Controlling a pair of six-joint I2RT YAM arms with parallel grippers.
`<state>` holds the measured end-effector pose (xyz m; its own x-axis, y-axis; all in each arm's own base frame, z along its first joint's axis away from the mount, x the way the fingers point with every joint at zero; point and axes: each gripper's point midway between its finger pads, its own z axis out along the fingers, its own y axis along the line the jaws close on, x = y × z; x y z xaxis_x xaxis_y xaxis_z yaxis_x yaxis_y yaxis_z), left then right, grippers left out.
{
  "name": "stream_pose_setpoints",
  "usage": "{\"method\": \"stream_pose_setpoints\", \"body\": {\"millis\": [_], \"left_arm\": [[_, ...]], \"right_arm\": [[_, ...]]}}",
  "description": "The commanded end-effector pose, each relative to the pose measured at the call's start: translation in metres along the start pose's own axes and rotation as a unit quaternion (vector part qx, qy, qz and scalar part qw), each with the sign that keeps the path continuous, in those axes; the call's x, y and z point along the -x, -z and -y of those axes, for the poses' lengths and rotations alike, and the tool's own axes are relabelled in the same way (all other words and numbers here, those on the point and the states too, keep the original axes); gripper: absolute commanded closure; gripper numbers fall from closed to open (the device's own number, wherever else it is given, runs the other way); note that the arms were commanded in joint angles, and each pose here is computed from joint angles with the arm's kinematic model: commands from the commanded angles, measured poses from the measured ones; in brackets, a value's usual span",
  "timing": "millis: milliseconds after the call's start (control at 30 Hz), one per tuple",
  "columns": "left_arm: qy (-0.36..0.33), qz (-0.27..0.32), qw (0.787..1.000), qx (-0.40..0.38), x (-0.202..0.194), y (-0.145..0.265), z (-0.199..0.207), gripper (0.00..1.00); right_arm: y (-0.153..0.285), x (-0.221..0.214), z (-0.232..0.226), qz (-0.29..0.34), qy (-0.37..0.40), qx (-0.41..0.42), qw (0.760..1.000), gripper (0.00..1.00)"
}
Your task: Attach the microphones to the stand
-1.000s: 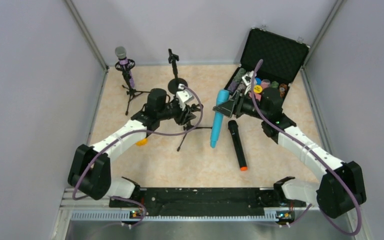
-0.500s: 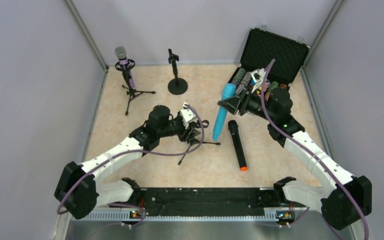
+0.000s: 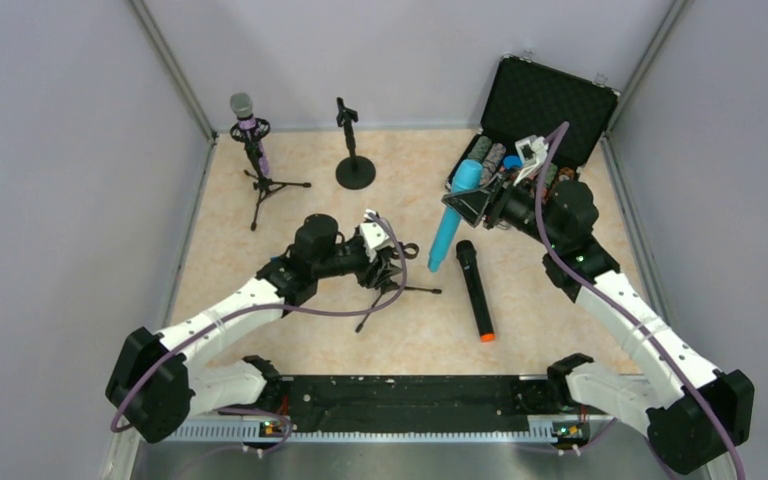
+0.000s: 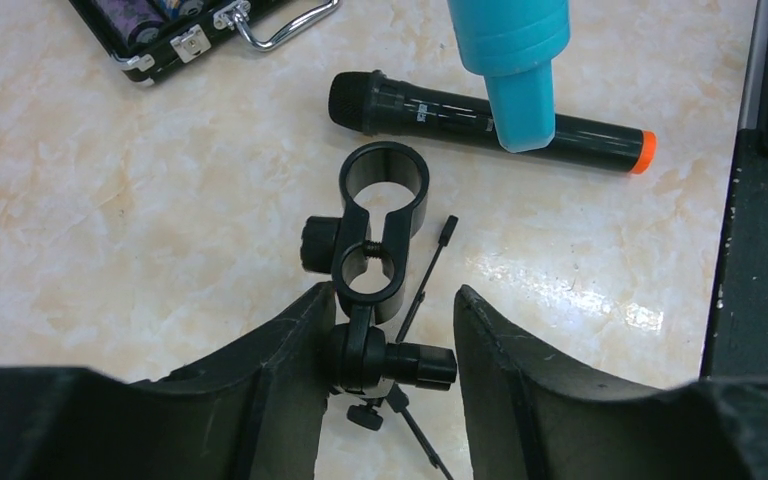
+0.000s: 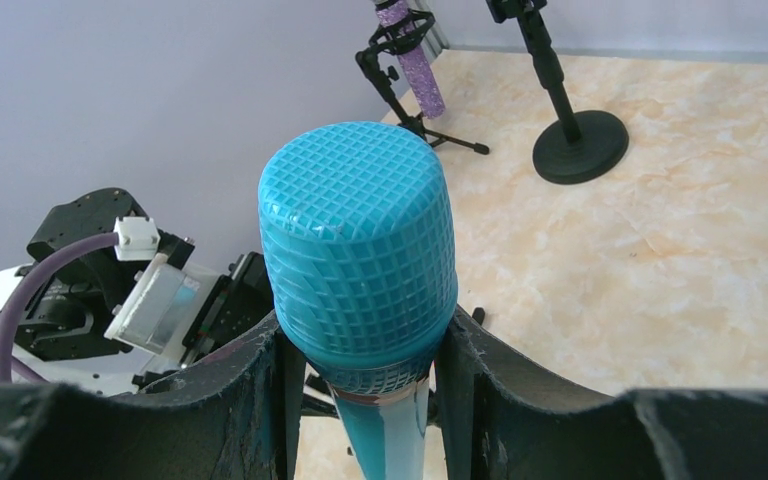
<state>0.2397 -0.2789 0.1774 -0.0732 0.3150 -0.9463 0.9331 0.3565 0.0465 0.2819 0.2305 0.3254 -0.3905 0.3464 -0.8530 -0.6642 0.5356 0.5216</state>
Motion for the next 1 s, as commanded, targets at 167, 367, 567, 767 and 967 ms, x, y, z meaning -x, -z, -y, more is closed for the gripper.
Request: {"method": "stream_pose_setpoints", "body": {"millis": [167,367,567,767,967], "left_arm": [[-0.031,0.084,0.996,0.011,0.046,0.011,0.001,0.06],[-0.021,0.116,0.993,0.008,0.062,0.015,0.004,0.01],[0.004,0.140,0.990,0.006,0.074,0.012,0.004,0.01],[0.060,0.162,0.983,0.055,0.093,0.007,-0.020,0.01],[0.075,0.174,0.978,0.088,0.109,0.003,-0.040,0.01]], "right_arm": [[0.006,0.032,-0.015,0.051,0.035,0.013,0.998,1.00],[0.005,0.030,-0.015,0.048,0.034,0.015,0.998,1.00],[0.006,0.027,-0.015,0.042,0.034,0.015,0.998,1.00],[0.007,0.030,-0.015,0.050,0.038,0.013,0.998,1.00],[0.007,0.032,-0.017,0.051,0.041,0.017,0.998,1.00]]}}
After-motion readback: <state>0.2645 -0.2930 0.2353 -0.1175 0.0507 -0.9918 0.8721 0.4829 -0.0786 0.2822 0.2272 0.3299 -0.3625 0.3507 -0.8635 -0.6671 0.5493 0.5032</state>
